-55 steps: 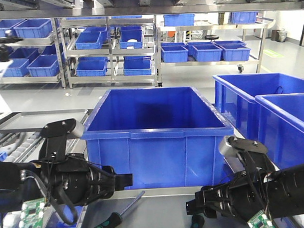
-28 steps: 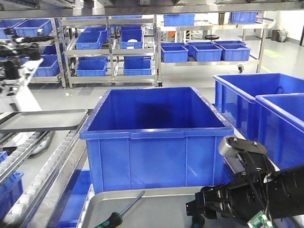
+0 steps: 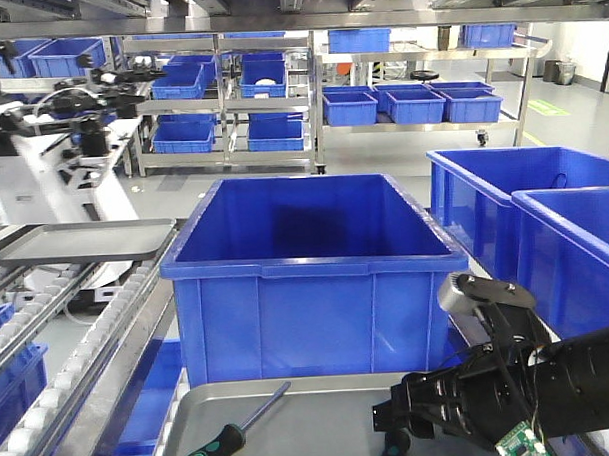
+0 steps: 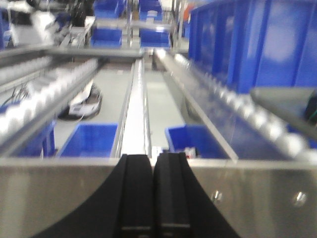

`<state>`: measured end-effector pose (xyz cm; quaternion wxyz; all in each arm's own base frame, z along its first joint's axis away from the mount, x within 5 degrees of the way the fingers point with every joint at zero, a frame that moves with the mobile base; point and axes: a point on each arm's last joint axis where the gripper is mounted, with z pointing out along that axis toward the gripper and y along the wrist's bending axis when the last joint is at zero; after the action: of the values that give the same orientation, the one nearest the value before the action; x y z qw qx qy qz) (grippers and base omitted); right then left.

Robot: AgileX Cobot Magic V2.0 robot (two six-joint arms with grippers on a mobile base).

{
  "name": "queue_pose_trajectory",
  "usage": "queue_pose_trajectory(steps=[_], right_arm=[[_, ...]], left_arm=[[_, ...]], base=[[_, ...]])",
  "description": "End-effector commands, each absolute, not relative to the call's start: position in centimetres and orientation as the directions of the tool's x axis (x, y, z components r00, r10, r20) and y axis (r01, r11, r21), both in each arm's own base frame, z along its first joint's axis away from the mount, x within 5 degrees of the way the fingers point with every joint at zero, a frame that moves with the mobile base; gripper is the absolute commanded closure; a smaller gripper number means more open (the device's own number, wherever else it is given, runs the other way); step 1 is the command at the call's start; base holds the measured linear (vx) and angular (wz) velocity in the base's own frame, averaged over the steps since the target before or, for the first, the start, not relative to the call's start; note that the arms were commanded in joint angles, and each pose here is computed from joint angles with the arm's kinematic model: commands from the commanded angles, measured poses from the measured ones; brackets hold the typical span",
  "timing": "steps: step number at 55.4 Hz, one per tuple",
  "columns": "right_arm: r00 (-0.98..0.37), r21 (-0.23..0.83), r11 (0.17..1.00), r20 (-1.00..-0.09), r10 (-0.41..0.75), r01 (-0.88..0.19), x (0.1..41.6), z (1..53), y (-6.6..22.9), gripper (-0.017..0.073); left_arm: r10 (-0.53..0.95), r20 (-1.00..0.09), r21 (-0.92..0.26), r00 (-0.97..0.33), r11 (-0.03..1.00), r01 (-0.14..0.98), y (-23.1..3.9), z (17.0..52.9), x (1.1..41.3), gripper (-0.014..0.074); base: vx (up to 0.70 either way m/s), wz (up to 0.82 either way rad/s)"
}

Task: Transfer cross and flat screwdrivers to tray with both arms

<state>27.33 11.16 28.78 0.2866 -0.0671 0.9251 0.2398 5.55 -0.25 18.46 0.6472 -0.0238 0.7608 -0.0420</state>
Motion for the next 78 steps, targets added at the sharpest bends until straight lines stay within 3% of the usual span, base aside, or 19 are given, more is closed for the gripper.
queue_pose_trajectory(steps=[1, 40, 51, 68, 78], right_arm=[[-0.769, 0.412, 0.867, -0.637, 0.055, -0.280, 27.4, 31.0, 11.1, -0.0034], [-0.770, 0.412, 0.867, -0.636, 0.053, -0.281, 27.4, 31.0, 11.1, -0.0034], [-0.638, 0.305, 0.895, -0.769, 0.030, -0.326, 24.3, 33.3, 9.3, -0.0004], [-0.324, 0.155, 0.939, -0.945, 0.050, -0.306, 13.3, 31.4, 4.6, 0.0229], [-0.116, -0.043, 0.953, -0.990, -0.081, -0.298, 7.8, 27.4, 2.4, 0.0456]], left_arm=[[-0.105, -0.993, -0.106, -0.056, 0.994, 0.019, -0.2, 19.9, 5.4, 0.0601], [-0.104, -0.992, -0.105, -0.065, 0.994, 0.019, -0.2, 19.8, 5.4, 0.0599], [-0.104, -0.992, -0.105, -0.065, 0.994, 0.019, -0.2, 19.8, 5.4, 0.0599], [-0.104, -0.992, -0.105, -0.065, 0.994, 0.019, -0.2, 19.8, 5.4, 0.0599], [-0.104, -0.992, -0.105, -0.066, 0.994, 0.019, -0.2, 19.8, 5.4, 0.0599]], base=[[0.00, 0.00], [0.00, 0.00], [0.00, 0.00], [0.00, 0.00], [0.00, 0.00]])
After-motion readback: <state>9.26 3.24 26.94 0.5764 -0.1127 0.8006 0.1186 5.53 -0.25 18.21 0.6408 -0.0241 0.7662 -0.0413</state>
